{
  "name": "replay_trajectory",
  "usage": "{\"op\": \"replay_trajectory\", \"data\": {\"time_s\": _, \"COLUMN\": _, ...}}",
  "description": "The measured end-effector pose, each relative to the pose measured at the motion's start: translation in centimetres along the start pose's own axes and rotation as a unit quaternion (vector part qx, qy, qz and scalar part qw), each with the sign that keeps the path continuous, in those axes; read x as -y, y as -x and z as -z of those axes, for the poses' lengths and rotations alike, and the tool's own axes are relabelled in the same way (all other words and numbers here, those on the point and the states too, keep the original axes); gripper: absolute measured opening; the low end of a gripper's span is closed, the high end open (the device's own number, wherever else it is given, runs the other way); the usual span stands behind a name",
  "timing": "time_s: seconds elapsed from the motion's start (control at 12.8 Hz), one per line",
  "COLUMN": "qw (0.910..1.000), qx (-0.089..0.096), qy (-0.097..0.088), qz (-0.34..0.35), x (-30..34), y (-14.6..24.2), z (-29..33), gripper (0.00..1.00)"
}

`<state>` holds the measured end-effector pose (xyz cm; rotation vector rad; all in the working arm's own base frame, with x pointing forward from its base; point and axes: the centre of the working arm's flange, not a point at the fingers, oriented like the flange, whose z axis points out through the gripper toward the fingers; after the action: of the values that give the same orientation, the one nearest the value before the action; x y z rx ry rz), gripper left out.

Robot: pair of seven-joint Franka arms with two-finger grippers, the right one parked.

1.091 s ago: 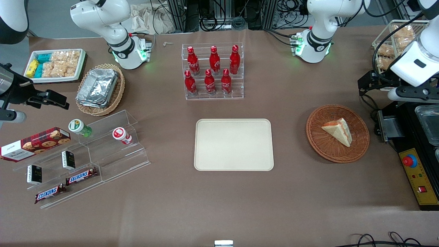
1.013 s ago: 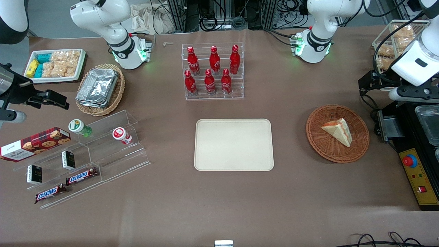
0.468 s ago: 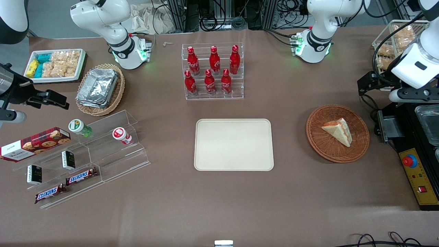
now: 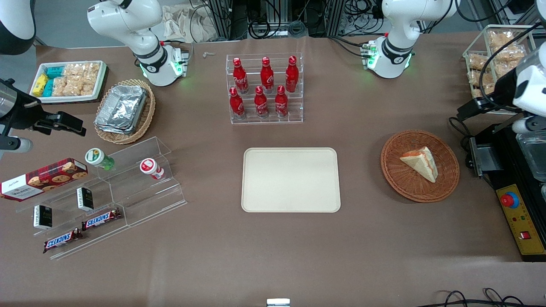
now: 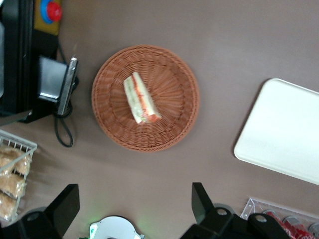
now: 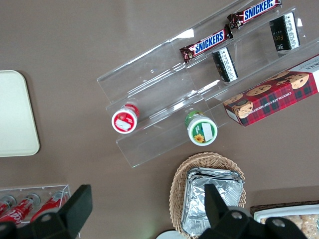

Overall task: Place sandwich from basket to tray
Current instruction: 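Move the left gripper down over the wrapped sandwich in the basket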

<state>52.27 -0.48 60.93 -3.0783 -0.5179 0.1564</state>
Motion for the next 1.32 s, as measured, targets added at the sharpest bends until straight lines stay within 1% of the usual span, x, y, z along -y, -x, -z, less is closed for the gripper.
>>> {"op": "replay_trajectory", "data": {"time_s": 0.08, "qw": 0.9998, "qx": 0.000, "qy": 0.003, "qz": 0.022, "x": 1.4, "y": 0.2, "z": -0.5, "gripper": 1.00}}
{"op": "replay_trajectory", "data": {"time_s": 0.23, "qw": 0.9968, "qx": -0.006, "qy": 0.010, "qz": 0.078, "x": 2.6, "y": 0.9, "z": -2.2, "gripper": 1.00}}
{"op": "replay_trajectory", "data": {"time_s": 0.39, "qw": 0.9916, "qx": -0.012, "qy": 0.013, "qz": 0.128, "x": 1.3, "y": 1.4, "z": -4.6, "gripper": 1.00}}
{"op": "replay_trajectory", "data": {"time_s": 0.55, "qw": 0.9874, "qx": -0.016, "qy": 0.012, "qz": 0.157, "x": -0.4, "y": 1.5, "z": -8.0, "gripper": 1.00}}
{"op": "replay_trajectory", "data": {"time_s": 0.62, "qw": 0.9856, "qx": -0.018, "qy": 0.011, "qz": 0.168, "x": -0.8, "y": 1.6, "z": -9.9, "gripper": 1.00}}
{"op": "replay_trajectory", "data": {"time_s": 0.78, "qw": 0.9831, "qx": -0.022, "qy": 0.001, "qz": 0.182, "x": -1.7, "y": 2.0, "z": -12.9, "gripper": 1.00}}
{"op": "replay_trajectory", "data": {"time_s": 0.94, "qw": 0.9805, "qx": -0.031, "qy": -0.006, "qz": 0.194, "x": -1.8, "y": 2.1, "z": -15.1, "gripper": 1.00}}
{"op": "replay_trajectory", "data": {"time_s": 1.17, "qw": 0.9772, "qx": -0.029, "qy": -0.008, "qz": 0.210, "x": -1.6, "y": 1.6, "z": -17.2, "gripper": 1.00}}
{"op": "replay_trajectory", "data": {"time_s": 1.32, "qw": 0.9750, "qx": -0.023, "qy": -0.012, "qz": 0.221, "x": -1.9, "y": 0.7, "z": -19.1, "gripper": 1.00}}
